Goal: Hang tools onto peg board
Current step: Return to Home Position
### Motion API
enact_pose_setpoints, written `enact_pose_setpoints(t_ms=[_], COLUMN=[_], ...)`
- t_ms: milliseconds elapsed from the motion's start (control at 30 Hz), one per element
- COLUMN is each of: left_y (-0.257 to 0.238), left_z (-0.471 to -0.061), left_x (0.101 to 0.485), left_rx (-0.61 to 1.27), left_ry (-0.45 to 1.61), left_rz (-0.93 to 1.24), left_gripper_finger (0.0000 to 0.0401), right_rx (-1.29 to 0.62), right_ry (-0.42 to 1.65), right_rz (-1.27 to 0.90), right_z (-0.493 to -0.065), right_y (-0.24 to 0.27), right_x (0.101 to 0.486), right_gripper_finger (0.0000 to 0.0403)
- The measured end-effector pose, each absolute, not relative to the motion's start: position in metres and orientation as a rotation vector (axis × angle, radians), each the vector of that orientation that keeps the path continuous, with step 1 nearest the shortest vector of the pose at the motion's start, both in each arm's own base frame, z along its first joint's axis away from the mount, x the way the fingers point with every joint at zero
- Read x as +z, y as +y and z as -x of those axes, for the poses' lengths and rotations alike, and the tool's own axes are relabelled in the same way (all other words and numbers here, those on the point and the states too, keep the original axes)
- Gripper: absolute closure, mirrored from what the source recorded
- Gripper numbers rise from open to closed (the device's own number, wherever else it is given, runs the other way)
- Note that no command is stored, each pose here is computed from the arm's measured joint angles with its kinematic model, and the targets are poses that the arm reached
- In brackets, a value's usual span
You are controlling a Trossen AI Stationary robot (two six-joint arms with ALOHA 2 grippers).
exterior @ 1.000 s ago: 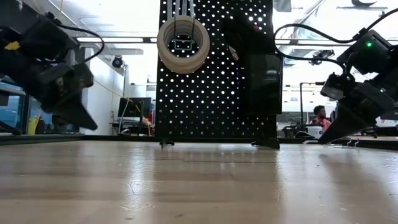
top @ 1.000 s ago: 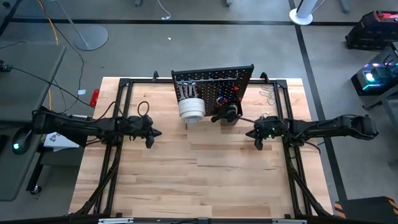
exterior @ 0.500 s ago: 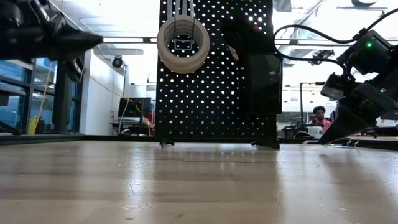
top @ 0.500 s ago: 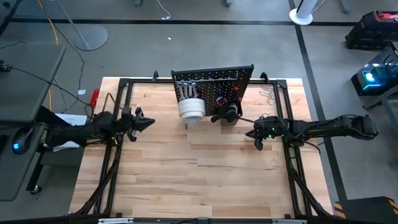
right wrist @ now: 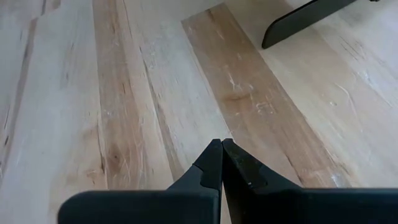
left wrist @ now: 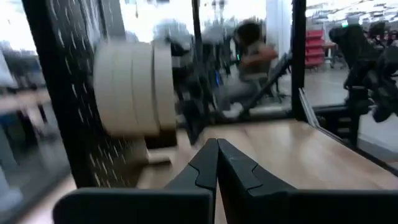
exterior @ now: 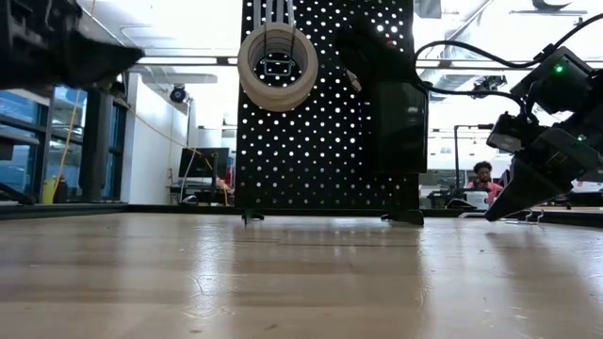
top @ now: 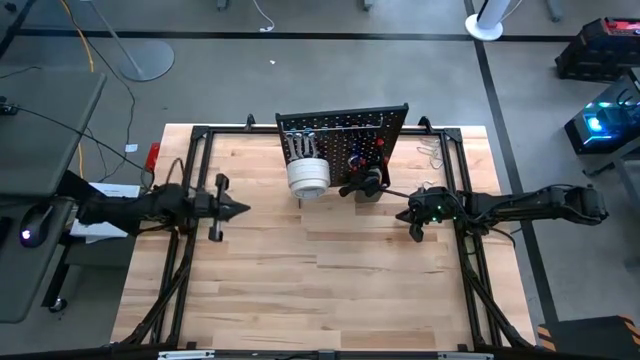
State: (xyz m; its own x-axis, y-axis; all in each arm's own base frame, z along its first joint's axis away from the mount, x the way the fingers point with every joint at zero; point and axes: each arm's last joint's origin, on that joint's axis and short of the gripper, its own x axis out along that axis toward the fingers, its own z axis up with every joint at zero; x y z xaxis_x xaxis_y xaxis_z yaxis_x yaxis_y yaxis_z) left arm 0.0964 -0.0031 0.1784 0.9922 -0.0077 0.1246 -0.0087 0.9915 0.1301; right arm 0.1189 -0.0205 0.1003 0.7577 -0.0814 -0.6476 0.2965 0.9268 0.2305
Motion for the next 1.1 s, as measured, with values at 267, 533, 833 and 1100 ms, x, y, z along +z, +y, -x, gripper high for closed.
enact_pose_setpoints(t_ms=[267,533,833,1100], left_y=[0.0019,0.0052,0.0046,0.0047], left_z=[-0.0971,-0.0970,-0.0985,-0.0985], left_x=[0.1683,0.1683,0.1664,0.1665], left_rx=[0.036,0.083,0.074,0.075], left_ry=[-0.017,-0.015,0.009,0.008], left_rz=[-0.119,-0.124,-0.124,-0.124], left_gripper_finger=[0.0401,0.0401,0.0401,0.0401], right_rx=[-0.210,-0.210,-0.210,-0.196], right_ry=[0.683,0.684,0.683,0.625], right_rz=[-0.332,-0.332,-0.332,-0.313], right_z=[-0.1190,-0.1190,-0.1190,-0.1192], right_y=[-0.0205,-0.0205,-0.0205,-0.0180], right_x=[0.1002,0.1002,0.1003,0.1067], right_gripper_finger=[0.0402,0.0402,0.0402,0.0402])
